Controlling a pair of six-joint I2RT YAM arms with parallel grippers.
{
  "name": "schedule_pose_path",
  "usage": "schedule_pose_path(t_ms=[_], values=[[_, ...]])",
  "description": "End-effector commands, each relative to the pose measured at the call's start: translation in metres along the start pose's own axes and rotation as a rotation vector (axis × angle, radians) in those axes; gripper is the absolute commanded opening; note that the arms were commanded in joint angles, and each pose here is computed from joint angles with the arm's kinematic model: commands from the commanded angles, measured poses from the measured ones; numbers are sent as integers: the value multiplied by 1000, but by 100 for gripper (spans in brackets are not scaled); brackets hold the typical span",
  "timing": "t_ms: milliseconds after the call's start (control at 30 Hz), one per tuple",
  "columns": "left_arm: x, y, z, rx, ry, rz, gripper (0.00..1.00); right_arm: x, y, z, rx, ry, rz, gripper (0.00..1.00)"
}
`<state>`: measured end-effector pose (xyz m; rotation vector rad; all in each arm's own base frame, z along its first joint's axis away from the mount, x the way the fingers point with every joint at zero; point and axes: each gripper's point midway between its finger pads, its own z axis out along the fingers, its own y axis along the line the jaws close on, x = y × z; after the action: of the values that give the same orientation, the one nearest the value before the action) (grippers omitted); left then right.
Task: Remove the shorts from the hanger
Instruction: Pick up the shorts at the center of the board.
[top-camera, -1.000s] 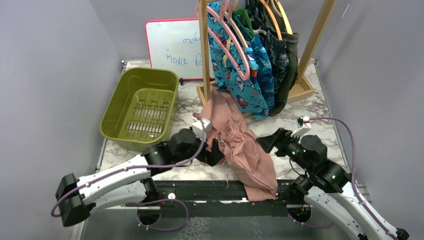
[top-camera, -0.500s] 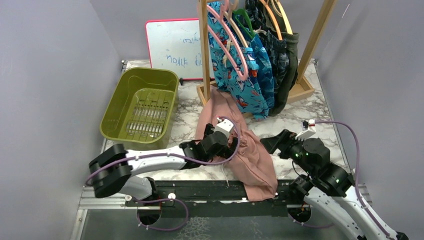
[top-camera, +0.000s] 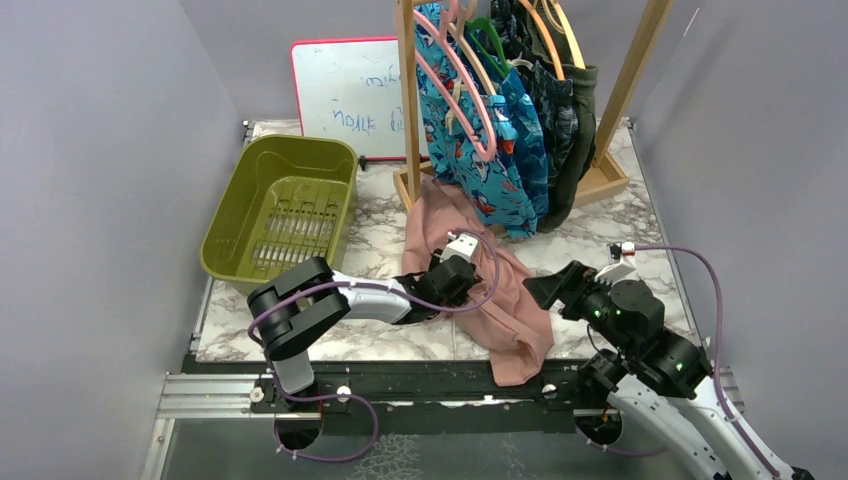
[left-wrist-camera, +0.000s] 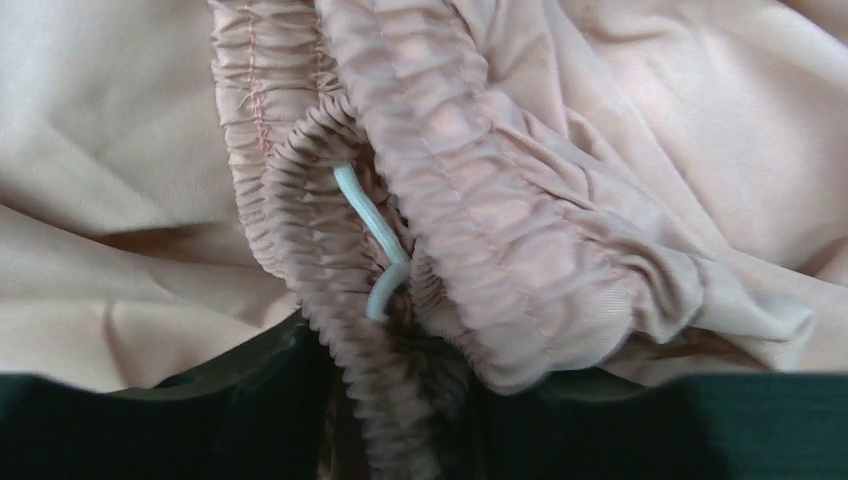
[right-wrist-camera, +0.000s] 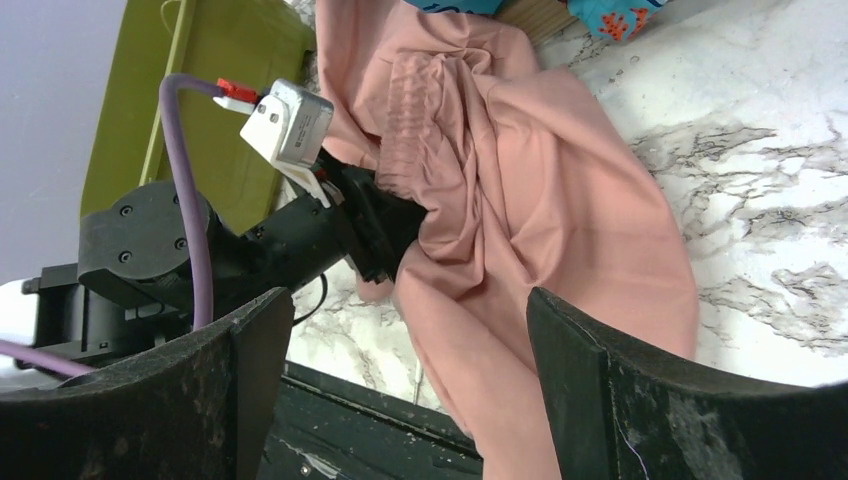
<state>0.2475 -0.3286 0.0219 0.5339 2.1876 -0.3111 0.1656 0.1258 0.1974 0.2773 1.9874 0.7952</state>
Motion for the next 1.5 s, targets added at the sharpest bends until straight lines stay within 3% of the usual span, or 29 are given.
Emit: schedule_pose_path(t_ms=[0,133,233,667,1033,1167,1333,1467], values=[[68,12,5,-22,196,28,40,-8,1,-6,5,-29,9,88],[67,15,1,-22,182,23,13,-8,1,-5,4,-30,7,88],[60,17,-6,-19,162,24,0,-7,-1,-3,8,-29,6,88],[-36,21,-89,90,-129,-60,0,-5,-2,1,17,-27,-3,88],[-74,38,-155,117,-212,-80,0,6,1,12,3,33,-36,89],[-97,54,-179,22,-210,-56,0,10,2,16,2,47,-35,89],[-144,79,-212,-100,-331,-53,0,8,4,18,-6,36,-27,89],[-148,71,-206,-86,-308,2,0,9,4,19,-7,43,-28,89]])
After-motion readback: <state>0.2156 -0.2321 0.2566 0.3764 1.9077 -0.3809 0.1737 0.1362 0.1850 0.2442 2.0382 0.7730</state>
